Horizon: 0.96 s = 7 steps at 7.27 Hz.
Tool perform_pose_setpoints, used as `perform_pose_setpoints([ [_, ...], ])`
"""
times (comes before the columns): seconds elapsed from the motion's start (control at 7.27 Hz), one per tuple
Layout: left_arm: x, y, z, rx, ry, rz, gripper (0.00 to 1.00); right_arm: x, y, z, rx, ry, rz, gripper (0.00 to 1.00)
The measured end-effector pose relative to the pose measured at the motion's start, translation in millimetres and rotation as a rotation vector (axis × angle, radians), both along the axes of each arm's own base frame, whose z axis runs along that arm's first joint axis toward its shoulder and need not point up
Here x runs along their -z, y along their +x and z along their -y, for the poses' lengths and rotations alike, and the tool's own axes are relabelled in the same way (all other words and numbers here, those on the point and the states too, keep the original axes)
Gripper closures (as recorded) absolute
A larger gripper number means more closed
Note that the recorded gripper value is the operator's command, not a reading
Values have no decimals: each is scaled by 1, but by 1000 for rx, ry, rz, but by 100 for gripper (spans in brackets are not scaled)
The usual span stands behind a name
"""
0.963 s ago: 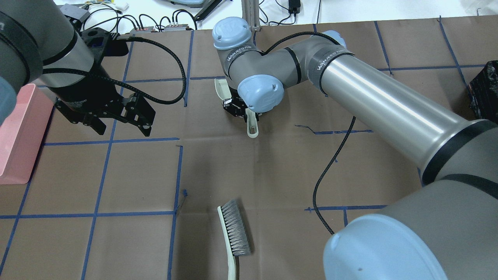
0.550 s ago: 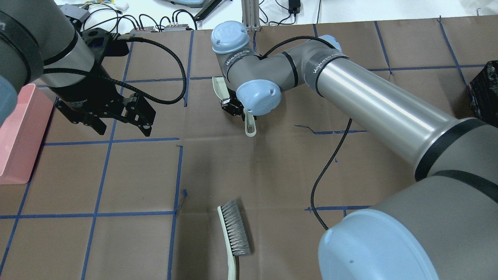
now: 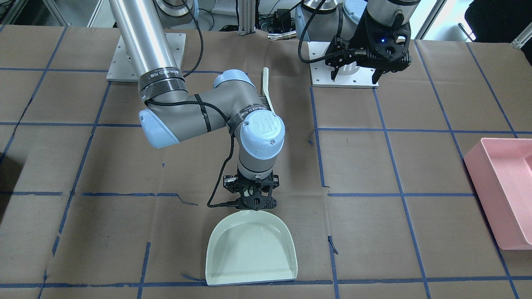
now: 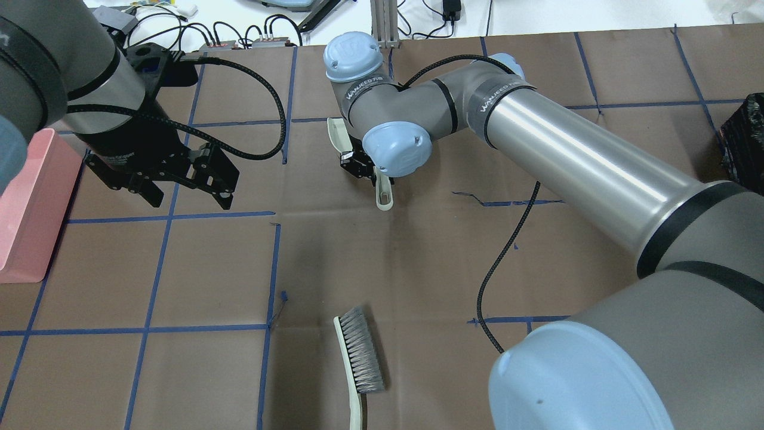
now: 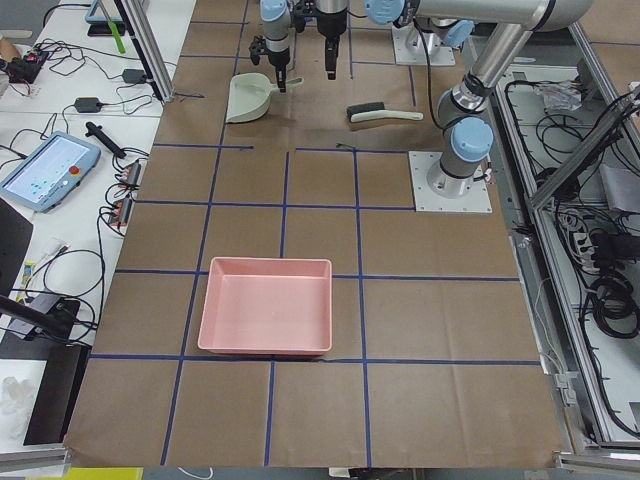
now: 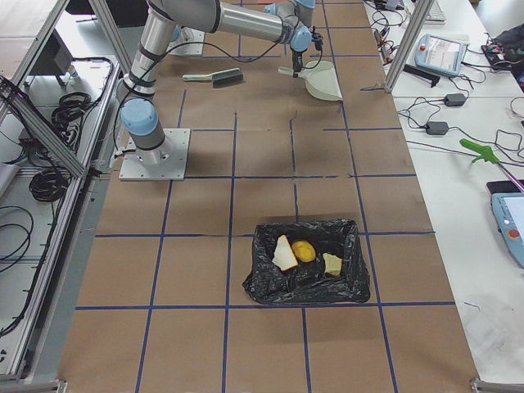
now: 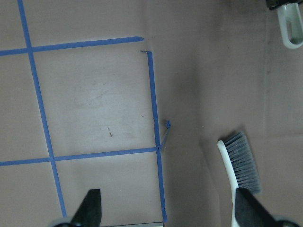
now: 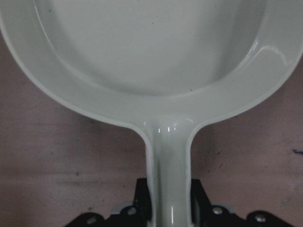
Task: Sweep and dump trash in nearest bin
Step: 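Lower the dustpan onto the table and open the right gripper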
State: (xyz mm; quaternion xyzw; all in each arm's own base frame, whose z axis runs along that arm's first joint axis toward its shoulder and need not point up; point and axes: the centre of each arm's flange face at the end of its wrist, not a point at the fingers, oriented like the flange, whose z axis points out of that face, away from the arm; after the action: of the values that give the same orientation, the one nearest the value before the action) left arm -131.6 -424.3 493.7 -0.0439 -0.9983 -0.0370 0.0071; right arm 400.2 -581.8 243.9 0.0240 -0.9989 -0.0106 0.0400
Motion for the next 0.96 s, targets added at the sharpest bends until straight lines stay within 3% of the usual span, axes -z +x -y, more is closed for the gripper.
perform_pose_setpoints([
  [0.55,0,0,0,-1,1,-1,0,-8,-4,4,0,2,6,0],
  [0.96,1,0,1,-1,3,0,0,-70,-33,-4,22,25,-6,0],
])
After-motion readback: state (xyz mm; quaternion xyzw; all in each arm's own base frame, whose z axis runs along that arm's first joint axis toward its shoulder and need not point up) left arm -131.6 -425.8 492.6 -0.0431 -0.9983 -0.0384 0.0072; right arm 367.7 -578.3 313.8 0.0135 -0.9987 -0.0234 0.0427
